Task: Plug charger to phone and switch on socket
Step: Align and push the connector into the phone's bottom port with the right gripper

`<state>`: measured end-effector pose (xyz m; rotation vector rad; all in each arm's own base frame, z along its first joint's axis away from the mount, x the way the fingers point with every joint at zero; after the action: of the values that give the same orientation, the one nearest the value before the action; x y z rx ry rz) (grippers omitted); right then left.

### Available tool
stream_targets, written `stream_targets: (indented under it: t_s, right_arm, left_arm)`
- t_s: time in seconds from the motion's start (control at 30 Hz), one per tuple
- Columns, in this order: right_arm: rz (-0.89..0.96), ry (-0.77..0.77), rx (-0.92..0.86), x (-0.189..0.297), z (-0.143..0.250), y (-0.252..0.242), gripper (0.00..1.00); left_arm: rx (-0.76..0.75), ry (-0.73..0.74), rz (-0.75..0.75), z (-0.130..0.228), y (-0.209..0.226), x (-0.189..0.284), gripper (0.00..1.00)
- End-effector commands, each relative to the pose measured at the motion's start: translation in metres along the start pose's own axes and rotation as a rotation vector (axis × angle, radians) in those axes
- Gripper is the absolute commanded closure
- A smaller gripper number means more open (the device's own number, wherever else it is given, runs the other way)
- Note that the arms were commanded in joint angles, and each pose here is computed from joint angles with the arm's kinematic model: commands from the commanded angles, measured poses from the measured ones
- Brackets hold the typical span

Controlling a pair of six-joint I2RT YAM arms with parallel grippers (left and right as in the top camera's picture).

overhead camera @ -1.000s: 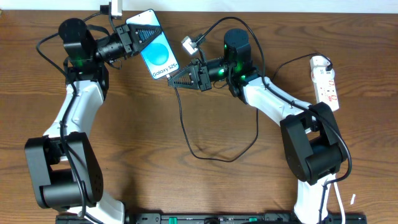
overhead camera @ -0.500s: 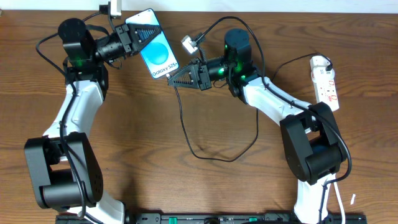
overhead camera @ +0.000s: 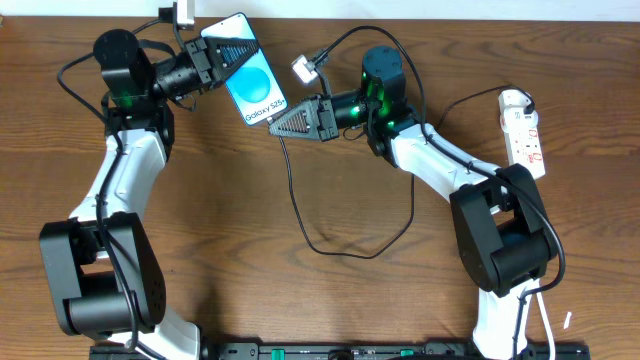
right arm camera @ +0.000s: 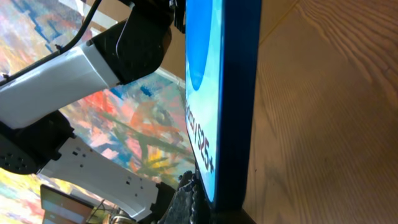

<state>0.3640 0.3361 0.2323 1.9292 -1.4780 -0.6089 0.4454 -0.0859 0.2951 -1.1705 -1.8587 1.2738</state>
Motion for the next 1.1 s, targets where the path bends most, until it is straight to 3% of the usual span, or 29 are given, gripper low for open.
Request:
stream_targets:
  t_s: [0.0,1.07]
  right_arm:
    - [0.056,-0.058,0.003,0.001,-0.011,-0.006,0.99]
    - [0.087,-0.113,0.064,0.002,-0.024,-0.005,0.99]
  left_arm:
    - [-0.068,0.036,0.033,0.002,-0.022,0.000,0.93]
    - [-0.122,0.134,0.071,0.016,-0.026,0.001,0.93]
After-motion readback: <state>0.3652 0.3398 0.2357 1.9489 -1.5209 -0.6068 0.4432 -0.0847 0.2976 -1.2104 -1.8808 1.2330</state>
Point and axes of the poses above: each gripper's point midway between its finger pads, its own x axis back along the fingers, its own y axis along the line the jaws close on, z = x × y, the point moved 3 cm from there along x, back along the fingers, and after that the axes turned 9 degrees about x, right-handed, at the moved point
